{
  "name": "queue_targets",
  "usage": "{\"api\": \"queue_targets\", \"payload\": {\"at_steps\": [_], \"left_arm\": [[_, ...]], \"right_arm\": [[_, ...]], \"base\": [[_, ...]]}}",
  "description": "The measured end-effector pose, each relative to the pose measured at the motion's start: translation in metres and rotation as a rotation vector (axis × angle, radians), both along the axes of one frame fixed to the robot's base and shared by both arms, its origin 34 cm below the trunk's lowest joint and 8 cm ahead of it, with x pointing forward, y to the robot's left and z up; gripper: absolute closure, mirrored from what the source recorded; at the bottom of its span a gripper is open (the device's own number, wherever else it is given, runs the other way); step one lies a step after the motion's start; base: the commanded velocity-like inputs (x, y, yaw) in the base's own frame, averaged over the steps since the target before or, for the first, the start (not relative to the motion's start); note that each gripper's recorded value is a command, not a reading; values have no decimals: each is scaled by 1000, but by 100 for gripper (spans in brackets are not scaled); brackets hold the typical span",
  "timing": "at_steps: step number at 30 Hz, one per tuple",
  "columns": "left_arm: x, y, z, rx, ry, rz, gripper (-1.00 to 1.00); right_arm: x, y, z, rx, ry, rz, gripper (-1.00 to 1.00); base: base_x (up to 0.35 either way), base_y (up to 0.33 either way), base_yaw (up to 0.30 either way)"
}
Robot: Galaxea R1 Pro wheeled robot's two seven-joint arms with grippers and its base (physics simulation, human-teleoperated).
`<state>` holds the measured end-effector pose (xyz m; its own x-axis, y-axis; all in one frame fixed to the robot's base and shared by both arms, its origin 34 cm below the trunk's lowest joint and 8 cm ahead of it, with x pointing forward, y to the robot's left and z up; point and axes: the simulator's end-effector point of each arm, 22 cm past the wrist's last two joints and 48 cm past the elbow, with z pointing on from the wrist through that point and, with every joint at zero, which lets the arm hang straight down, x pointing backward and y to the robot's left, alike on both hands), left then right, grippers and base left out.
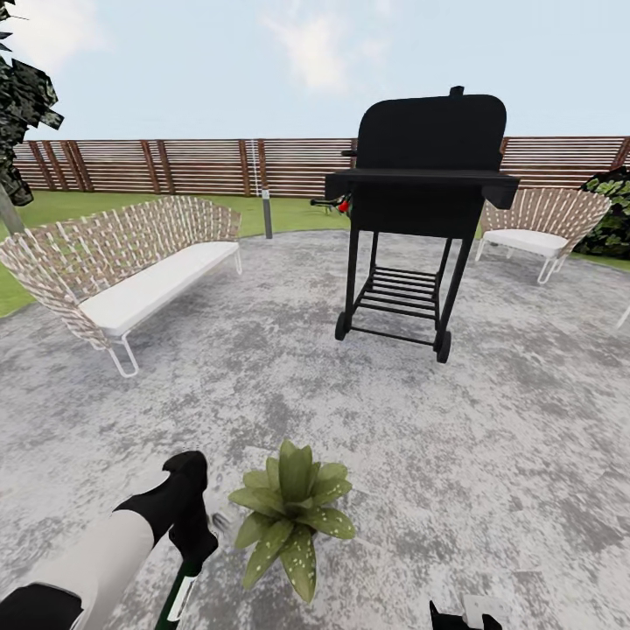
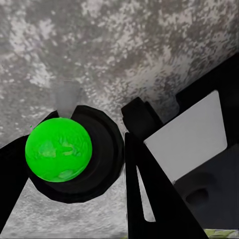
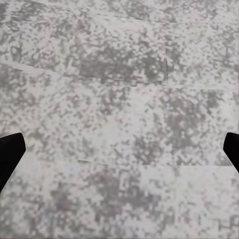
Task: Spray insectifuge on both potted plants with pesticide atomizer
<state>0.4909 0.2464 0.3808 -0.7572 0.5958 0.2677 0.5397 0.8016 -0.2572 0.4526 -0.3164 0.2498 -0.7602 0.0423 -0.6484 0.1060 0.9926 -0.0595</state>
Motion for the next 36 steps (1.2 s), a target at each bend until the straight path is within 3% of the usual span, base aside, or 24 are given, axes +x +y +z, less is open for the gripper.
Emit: {"api": "queue_targets", "payload": {"at_steps": [5, 14, 20, 23, 25, 27, 31, 36], "left_arm": [[-20, 14, -15, 39, 12, -7, 100], [-9, -32, -10, -19, -25, -48, 100], [-1, -22, -7, -8, -48, -43, 100], [2, -10, -6, -10, -52, 2, 100], [4, -14, -5, -34, -55, 33, 100], [4, -18, -4, -42, -56, 32, 100], [7, -45, -1, -73, -63, 7, 100], [10, -45, 0, -71, -68, 5, 100]], "right_arm": [[0, 0, 0, 0, 0, 0, -100], [0, 0, 0, 0, -1, 0, -100], [0, 0, 0, 0, -1, 0, -100], [0, 0, 0, 0, 0, 0, -100], [0, 0, 0, 0, 0, 0, -100], [0, 0, 0, 0, 0, 0, -100], [0, 0, 0, 0, -1, 0, -100], [0, 0, 0, 0, -1, 0, -100]], "base": [[0, 0, 0], [0, 0, 0], [0, 0, 0], [0, 0, 0], [0, 0, 0], [0, 0, 0], [0, 0, 0], [0, 0, 0]]}}
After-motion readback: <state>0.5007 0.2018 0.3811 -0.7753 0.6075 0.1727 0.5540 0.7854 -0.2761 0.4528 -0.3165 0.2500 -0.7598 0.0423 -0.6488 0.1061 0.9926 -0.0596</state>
